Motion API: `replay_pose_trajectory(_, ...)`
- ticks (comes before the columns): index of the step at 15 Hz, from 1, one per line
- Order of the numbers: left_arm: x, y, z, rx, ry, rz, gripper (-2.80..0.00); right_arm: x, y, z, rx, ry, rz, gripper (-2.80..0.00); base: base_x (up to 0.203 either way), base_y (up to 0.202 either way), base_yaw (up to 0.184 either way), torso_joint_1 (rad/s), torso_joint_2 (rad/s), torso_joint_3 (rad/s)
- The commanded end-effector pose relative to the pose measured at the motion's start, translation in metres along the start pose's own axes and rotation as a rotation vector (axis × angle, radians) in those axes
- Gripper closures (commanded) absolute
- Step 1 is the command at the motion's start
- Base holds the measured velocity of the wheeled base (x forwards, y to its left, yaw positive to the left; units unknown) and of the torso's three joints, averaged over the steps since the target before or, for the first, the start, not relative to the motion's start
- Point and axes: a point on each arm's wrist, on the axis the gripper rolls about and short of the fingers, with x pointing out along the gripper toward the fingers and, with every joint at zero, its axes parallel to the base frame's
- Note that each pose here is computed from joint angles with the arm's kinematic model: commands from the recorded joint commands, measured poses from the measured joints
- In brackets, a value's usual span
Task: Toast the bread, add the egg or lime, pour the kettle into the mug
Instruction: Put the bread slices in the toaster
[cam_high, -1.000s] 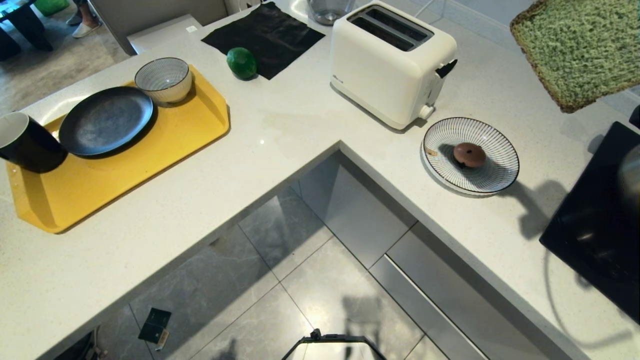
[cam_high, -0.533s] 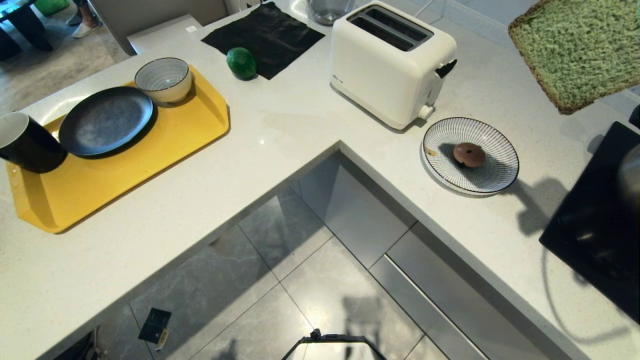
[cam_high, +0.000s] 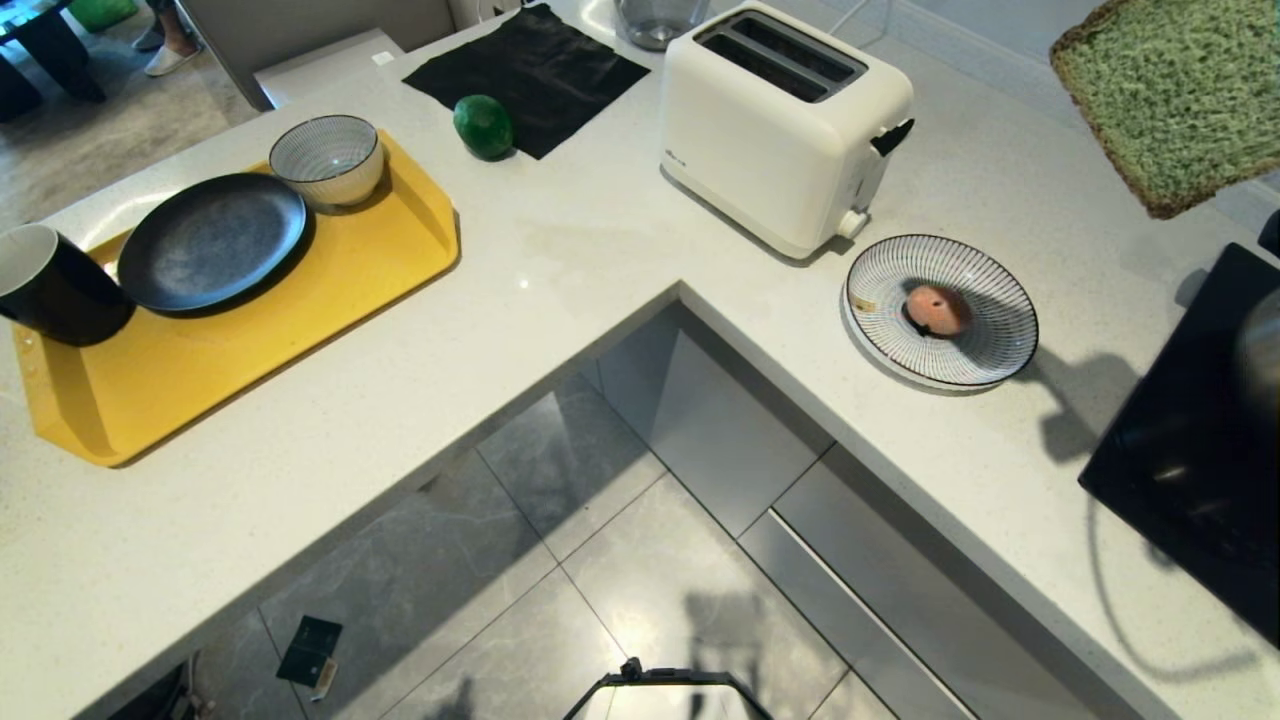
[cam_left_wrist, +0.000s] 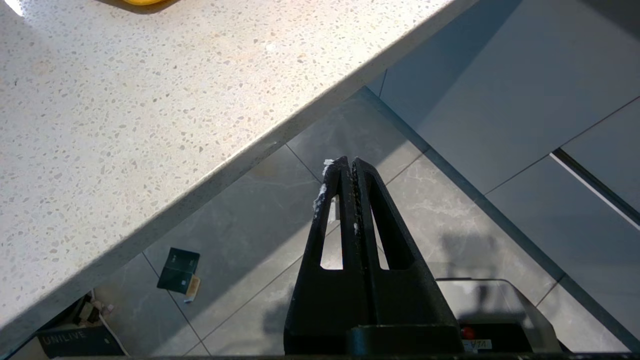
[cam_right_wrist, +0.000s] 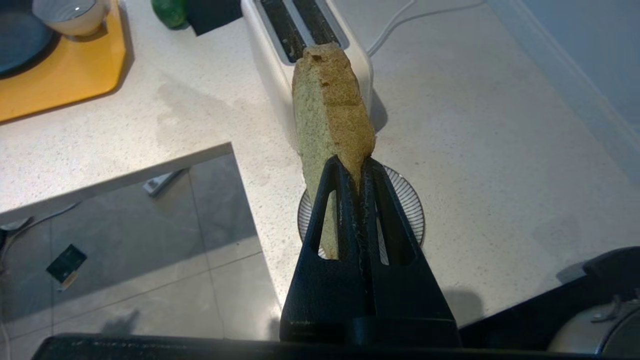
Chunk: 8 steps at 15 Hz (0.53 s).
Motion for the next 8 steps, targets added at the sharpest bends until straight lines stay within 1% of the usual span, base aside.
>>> replay_pose_trajectory(1, 0.0009, 0.0001, -0.0043, -0.001, 0.014, 0.001, 0.0, -0.0071, -0.0009, -0.0001, -0.002, -0.007, -0.007, 0.0, 0.0, 0.0, 0.0, 0.0, 0.0, 0.0)
replay_pose_trajectory(3, 0.0009, 0.0001, -0.0043, -0.001, 0.014, 0.001, 0.0, -0.0125, -0.0006, -0.0066, -0.005, 0.006, -0.002, 0.0, 0.0, 0.0, 0.0, 0.0, 0.0, 0.0)
replay_pose_trajectory(7, 0.0009, 0.0001, -0.0043, -0.001, 0.014, 0.002, 0.0, -0.0119, -0.0005, -0.006, 0.006, 0.002, 0.004, 0.0, 0.0, 0.0, 0.0, 0.0, 0.0, 0.0)
replay_pose_trajectory(8, 0.0009, 0.0001, -0.0043, -0.001, 0.014, 0.001, 0.0, -0.0109, -0.0002, -0.0068, 0.016, 0.006, 0.005, 0.0, 0.0, 0.0, 0.0, 0.082, -0.09, -0.084)
